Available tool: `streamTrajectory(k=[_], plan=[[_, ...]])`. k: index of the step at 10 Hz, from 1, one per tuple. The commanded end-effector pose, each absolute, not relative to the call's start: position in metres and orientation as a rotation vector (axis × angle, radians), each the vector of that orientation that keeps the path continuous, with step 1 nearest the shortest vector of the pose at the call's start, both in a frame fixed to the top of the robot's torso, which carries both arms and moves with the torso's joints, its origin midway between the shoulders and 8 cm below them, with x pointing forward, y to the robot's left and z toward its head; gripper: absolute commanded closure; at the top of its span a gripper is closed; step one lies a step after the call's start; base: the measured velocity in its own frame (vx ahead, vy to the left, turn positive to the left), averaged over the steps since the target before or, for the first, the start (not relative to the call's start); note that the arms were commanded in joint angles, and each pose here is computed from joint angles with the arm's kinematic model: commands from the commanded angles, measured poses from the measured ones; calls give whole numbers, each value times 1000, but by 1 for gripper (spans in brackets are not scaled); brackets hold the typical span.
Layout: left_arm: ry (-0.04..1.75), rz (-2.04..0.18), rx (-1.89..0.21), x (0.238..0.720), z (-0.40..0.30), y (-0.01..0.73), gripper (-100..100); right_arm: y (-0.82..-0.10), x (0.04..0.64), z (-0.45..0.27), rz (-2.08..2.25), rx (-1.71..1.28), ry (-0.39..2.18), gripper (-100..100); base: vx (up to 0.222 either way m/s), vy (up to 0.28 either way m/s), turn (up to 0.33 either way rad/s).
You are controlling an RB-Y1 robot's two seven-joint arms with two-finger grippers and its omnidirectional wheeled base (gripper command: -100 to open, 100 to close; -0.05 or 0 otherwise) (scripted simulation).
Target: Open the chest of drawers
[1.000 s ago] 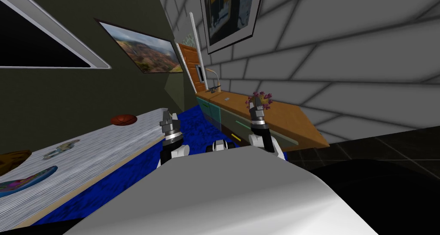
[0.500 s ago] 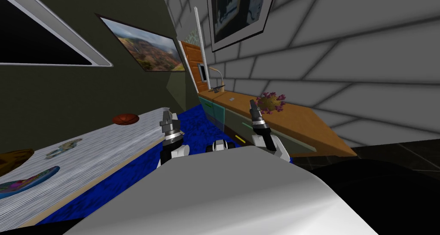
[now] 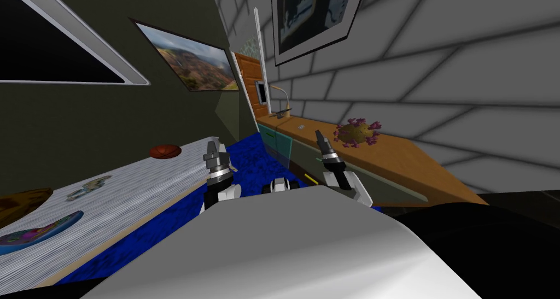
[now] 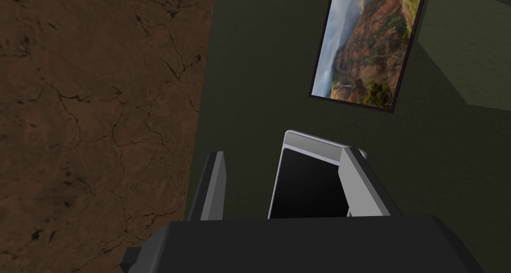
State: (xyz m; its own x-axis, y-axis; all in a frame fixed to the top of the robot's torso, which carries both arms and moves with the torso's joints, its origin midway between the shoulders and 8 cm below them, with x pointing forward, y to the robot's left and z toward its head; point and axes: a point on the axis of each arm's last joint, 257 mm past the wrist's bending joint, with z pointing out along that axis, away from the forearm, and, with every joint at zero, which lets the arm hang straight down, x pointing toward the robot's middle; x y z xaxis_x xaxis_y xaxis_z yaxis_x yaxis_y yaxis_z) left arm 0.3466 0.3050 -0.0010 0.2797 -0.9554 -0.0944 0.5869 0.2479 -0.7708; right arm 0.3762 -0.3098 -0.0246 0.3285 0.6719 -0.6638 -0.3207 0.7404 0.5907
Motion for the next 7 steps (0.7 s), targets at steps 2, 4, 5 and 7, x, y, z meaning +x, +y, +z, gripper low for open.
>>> streamTrajectory(k=[2, 4, 5, 7], plan=[[639, -1154, -697, 347, -1, 305, 0, -330, 383, -45, 498, 342, 1130, -100, 75, 95, 27], [639, -1154, -697, 347, -1, 305, 0, -342, 386, -56, 408, 319, 1168, -100, 77, 128, 30], [639, -1154, -697, 347, -1, 305, 0, -342, 386, -56, 396, 309, 1173, -100, 69, 119, 17], [639, -1154, -697, 347, -1, 305, 0, -355, 388, -67, 302, 286, 1210, -100, 68, 108, 36]])
